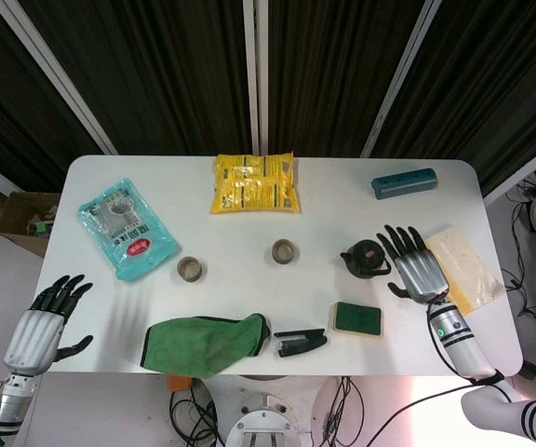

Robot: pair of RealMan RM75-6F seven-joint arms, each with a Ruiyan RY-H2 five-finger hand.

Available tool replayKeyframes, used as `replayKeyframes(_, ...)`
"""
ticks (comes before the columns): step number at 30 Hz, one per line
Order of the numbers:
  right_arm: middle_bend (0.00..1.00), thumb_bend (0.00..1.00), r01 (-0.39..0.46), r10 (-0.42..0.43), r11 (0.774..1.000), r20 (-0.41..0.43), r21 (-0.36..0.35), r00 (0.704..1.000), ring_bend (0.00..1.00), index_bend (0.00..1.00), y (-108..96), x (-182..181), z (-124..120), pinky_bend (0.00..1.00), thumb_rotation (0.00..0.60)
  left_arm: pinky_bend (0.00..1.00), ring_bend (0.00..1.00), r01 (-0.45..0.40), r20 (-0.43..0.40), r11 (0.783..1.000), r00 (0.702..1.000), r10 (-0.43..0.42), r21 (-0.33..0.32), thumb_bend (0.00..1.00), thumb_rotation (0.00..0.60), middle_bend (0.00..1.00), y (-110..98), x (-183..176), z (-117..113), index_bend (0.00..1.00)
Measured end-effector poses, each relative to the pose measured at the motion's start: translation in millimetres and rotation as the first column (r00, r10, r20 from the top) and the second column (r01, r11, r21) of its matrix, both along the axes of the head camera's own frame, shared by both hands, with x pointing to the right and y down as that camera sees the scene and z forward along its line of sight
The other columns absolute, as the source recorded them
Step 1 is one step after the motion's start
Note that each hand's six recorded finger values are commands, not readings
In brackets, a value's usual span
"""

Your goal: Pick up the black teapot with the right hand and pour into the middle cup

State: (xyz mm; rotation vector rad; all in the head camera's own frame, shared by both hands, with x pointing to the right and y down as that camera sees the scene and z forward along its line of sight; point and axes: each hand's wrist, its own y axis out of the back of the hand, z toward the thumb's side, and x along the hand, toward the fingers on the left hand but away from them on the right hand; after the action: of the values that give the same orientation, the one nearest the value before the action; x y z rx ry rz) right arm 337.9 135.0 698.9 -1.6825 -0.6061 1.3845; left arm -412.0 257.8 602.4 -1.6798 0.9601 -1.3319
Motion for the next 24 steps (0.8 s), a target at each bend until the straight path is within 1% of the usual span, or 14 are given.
replayKeyframes(6, 0.0, 0.18, 0.012, -0.012, 1.0, -0.02, -0.008, 1.0, 0.0, 0.0, -2.5, -12.5, 5.1, 0.0, 0.582, 0.21, 0.07, 0.001, 0.002, 1.0, 1.0, -0.001, -0.005, 0.13, 0.6, 0.09, 0.3, -1.2, 1.2, 0.16)
replayKeyframes(11, 0.0, 0.18, 0.005, -0.006, 0.999, -0.023, -0.033, 1.0, 0.0, 0.0, -6.6, -25.7, 16.0, 0.0, 0.582, 0.21, 0.07, -0.003, -0.002, 1.0, 1.0, 0.003, -0.005, 0.13, 0.6, 0.09, 1.2, -0.6, 1.6, 0.16)
replayKeyframes(15, 0.0, 0.18, 0.021, -0.022, 0.999, -0.027, -0.03, 0.999, 0.0, 0.0, -12.3, -36.5, 21.0, 0.0, 0.599, 0.21, 0.07, -0.005, -0.001, 1.0, 1.0, 0.005, -0.004, 0.13, 0.6, 0.09, 2.1, -0.6, 0.6, 0.16)
replayKeyframes(24, 0.0, 0.18, 0.058, -0.059, 0.998, -0.039, -0.006, 0.998, 0.0, 0.0, -36.2, -51.6, 15.5, 0.0, 0.6, 0.21, 0.07, -0.002, 0.001, 1.0, 1.0, 0.002, -0.003, 0.13, 0.6, 0.09, 3.0, -2.2, -0.8, 0.16)
